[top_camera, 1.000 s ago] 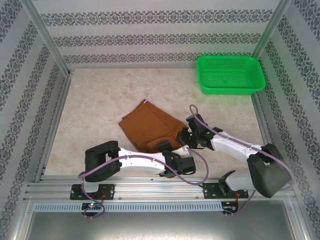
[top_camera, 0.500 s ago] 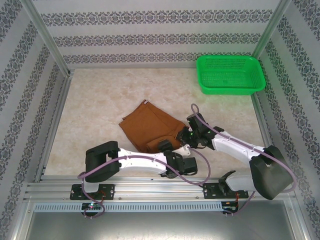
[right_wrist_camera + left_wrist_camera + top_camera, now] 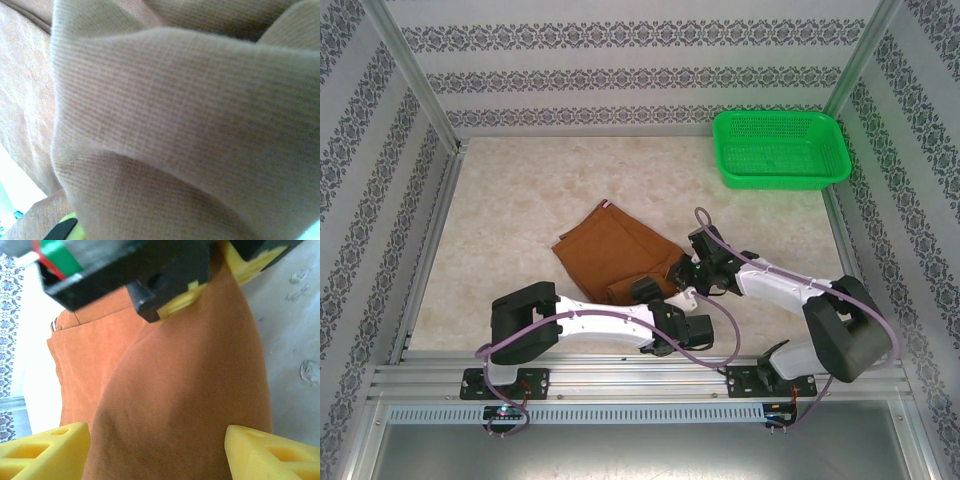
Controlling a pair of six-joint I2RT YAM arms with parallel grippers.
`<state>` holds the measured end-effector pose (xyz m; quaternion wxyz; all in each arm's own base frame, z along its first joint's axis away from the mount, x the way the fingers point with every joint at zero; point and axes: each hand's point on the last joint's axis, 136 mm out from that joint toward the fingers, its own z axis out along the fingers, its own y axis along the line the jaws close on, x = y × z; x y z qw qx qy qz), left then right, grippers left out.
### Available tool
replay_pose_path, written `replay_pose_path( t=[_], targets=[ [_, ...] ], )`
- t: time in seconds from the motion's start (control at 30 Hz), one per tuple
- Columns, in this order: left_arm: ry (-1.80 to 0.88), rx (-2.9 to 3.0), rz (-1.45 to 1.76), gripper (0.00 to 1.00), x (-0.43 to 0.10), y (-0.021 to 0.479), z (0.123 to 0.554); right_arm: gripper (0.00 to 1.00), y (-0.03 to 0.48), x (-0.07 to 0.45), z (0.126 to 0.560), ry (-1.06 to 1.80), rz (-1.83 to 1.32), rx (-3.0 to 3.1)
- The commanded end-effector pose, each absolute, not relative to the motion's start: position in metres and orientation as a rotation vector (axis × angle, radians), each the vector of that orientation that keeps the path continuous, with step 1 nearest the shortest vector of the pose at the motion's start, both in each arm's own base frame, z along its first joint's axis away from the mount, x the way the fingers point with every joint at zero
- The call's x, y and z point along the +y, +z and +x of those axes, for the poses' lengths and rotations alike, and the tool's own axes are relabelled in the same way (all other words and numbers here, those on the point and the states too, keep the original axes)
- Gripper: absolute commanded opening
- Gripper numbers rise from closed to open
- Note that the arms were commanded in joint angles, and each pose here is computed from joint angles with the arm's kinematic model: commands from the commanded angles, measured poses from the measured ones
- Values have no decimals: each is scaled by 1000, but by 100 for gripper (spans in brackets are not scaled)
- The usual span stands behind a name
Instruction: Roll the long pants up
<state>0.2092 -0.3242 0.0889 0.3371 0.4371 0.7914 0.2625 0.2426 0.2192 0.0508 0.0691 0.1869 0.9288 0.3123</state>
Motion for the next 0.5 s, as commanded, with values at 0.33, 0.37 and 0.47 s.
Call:
replay_pose_path(
  t=[0.33,0.37,0.47],
  targets=[
    [1068,1944,1119,75,-286,55,221,0,98,257,249,1295,548,2698],
    [1086,1934,1124,75,-285,55,222,0,99,256,247,1310,553,2693],
    [1136,1912,1101,78,-281,56,230,0,105,255,237,1357,559,2684]
  ],
)
